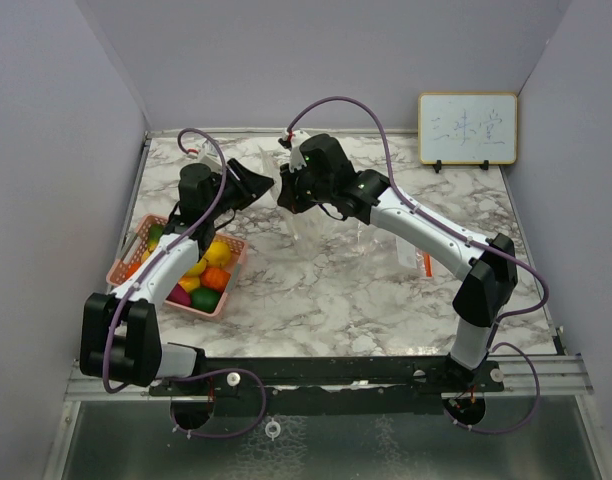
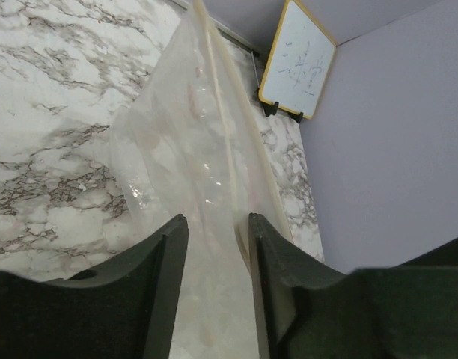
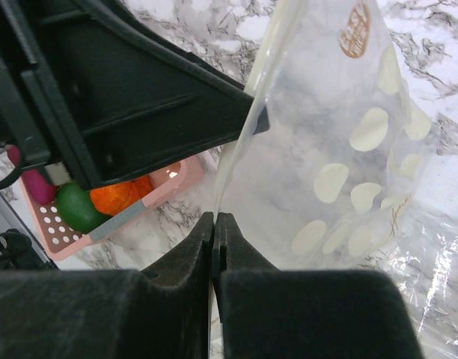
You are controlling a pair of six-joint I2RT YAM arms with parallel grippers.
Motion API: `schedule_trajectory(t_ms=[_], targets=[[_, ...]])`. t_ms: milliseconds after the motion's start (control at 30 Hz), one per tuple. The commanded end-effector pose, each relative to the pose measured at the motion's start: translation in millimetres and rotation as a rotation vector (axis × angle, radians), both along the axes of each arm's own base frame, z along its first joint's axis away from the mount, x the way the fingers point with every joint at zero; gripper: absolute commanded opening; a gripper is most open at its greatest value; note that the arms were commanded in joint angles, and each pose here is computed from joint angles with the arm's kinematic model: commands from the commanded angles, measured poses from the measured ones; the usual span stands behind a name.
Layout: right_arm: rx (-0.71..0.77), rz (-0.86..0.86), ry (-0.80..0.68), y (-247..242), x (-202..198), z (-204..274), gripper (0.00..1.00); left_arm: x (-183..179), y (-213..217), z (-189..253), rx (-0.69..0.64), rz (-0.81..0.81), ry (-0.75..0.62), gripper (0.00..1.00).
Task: Place the food in the zip-top bag and seal the zipper
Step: Open the zipper of the food storage bag.
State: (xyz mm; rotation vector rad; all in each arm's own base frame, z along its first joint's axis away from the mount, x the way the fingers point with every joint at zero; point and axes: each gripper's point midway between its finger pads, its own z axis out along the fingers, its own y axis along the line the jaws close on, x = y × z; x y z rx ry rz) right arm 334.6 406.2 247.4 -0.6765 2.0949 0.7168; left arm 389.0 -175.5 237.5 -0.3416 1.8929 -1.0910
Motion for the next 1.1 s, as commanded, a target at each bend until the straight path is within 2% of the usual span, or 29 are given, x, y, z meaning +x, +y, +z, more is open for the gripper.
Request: schedule_trajectory(t_ms=[0, 67, 133, 233, 300, 333, 467, 767, 967, 1033, 1067], targets=[[0.057, 0.036, -0.029, 1.8, -5.9, 26.5, 0.02, 8.8, -13.5, 6.5, -0.025, -0.037, -0.034, 0.49], [0.055, 0.041, -0.032, 2.0, -5.9, 25.8, 0.02, 9.9, -20.5, 6.3, -0.021, -0.061, -0.034, 0.55], [0.052, 0.039, -0.034, 2.0, -5.3, 24.9, 0.02, 10.5, -26.6, 2.7, -0.02, -0.083, -0.024, 0.51], [0.044, 0.023, -0.043, -1.2, -2.9, 25.7, 0.02, 9.8, -31.7, -3.8, -0.021, -0.109, -0.005, 0.26], [0.029, 0.001, -0.053, -5.1, 0.5, 24.8, 0.02, 8.5, -33.4, -8.8, -0.016, -0.124, 0.011, 0.02], [0.014, -0.018, -0.058, -8.2, 2.8, 23.6, 0.02, 6.9, -34.3, -11.3, -0.008, -0.134, 0.02, 0.0], [-0.066, -0.195, -0.086, -37.7, 22.9, 19.1, 0.02, 1.9, -26.2, -21.7, 0.107, -0.144, 0.072, 0.0], [-0.313, -0.55, -0.201, -113.8, 55.3, 3.4, 0.02, -7.0, 29.3, -20.0, 0.473, -0.013, 0.129, 0.0], [-0.458, -0.666, -0.23, -154.5, 73.1, -14.1, 0.02, -12.0, 65.4, 0.9, 0.663, 0.077, 0.105, 0.0], [-0.447, -0.632, -0.229, -151.2, 77.6, -16.1, 0.02, -14.3, 71.7, 8.9, 0.691, 0.094, 0.084, 0.0], [-0.424, -0.586, -0.232, -142.9, 79.0, -15.4, 0.06, -15.3, 70.3, 13.1, 0.687, 0.088, 0.065, 0.0]])
